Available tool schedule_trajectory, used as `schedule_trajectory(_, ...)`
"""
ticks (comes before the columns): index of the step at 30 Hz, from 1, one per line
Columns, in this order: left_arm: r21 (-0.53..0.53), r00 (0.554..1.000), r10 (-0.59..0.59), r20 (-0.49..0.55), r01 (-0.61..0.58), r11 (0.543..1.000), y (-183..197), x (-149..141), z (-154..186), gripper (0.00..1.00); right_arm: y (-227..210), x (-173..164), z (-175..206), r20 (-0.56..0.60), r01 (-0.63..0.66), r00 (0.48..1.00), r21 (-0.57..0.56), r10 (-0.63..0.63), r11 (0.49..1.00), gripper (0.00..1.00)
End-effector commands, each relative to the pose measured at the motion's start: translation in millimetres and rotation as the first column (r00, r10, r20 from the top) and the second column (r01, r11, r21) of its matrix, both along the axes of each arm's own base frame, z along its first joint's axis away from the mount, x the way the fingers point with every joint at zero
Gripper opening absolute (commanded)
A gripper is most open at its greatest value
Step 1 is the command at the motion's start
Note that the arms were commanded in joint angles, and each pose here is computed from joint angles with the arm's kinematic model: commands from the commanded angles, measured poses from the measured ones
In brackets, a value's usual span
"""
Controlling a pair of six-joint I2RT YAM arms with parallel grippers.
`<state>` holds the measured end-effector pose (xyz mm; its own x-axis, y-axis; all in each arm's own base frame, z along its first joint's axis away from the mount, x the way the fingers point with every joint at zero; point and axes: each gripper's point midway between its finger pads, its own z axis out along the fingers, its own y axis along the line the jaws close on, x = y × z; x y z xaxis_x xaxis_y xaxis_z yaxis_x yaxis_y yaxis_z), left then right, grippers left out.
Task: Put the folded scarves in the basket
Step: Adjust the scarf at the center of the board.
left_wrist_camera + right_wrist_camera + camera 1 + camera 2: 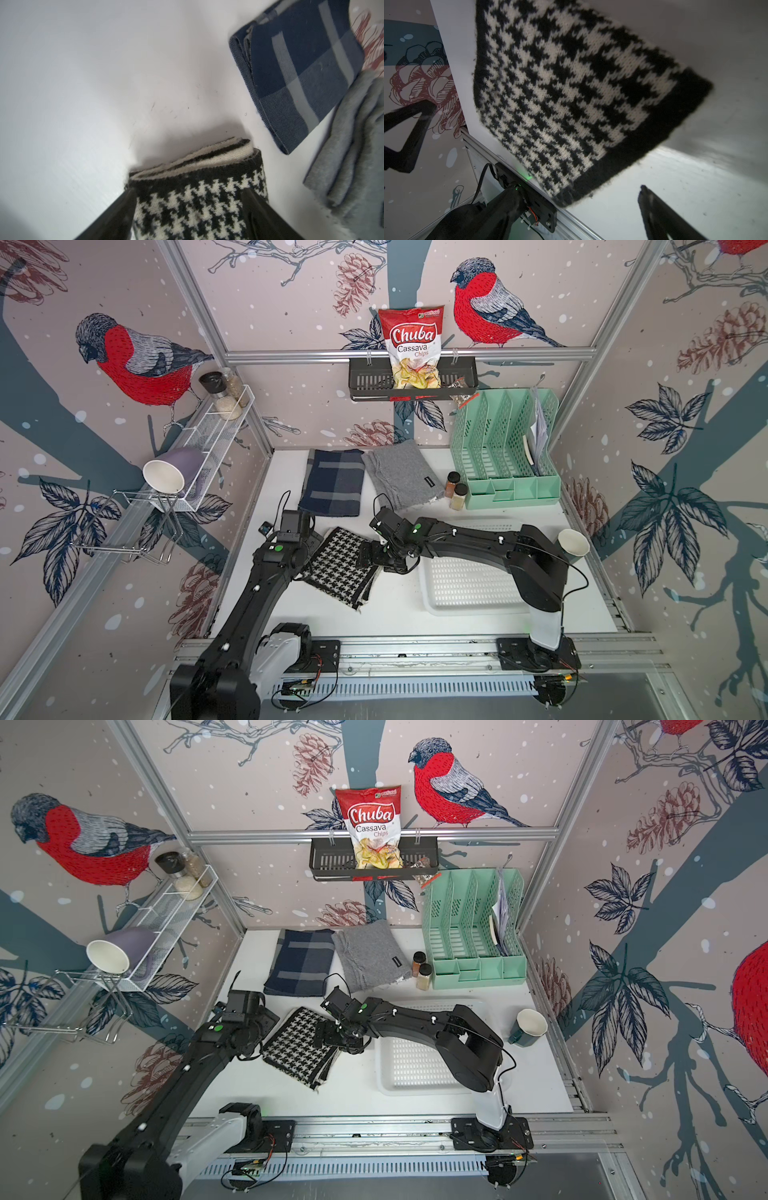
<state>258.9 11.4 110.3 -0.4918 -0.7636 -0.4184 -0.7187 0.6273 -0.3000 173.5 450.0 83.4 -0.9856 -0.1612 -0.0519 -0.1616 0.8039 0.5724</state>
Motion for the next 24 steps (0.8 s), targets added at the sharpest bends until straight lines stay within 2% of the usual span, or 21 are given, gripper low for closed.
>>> schedule_trajectory(1,0.069,0.97,-0.239,-0.042,0.241,0.968,-9.6,27.5,-4.8,0.85,11.7,-9.7,-4.4,-0.089,0.008,0.996,0.043,-0.005,0.999,1.0)
schedule_trajectory(6,0.005,0.916,-0.401,0.018,0.401,0.916,-36.0,62.2,-15.7,0.88,18.5,-18.2,-20.8,-0.175,0.022,0.985,0.058,-0.011,0.998,1.0)
schedule_trajectory(11,-0.055,0.892,-0.449,0.052,0.452,0.89,-42.2,68.4,-28.6,0.87,22.5,-16.5,-32.4,-0.182,0.024,0.983,0.052,-0.014,0.998,1.0)
schedule_trajectory(16,-0.066,0.907,-0.419,0.038,0.42,0.905,-30.1,60.1,-38.6,0.87,26.6,-10.0,-43.2,-0.195,0.032,0.981,0.064,-0.019,0.997,1.0)
schedule_trajectory(24,-0.044,0.932,-0.359,0.038,0.361,0.932,-9.7,48.4,-38.1,0.87,24.5,31.8,-42.0,-0.136,0.052,0.99,0.075,-0.042,0.996,0.96)
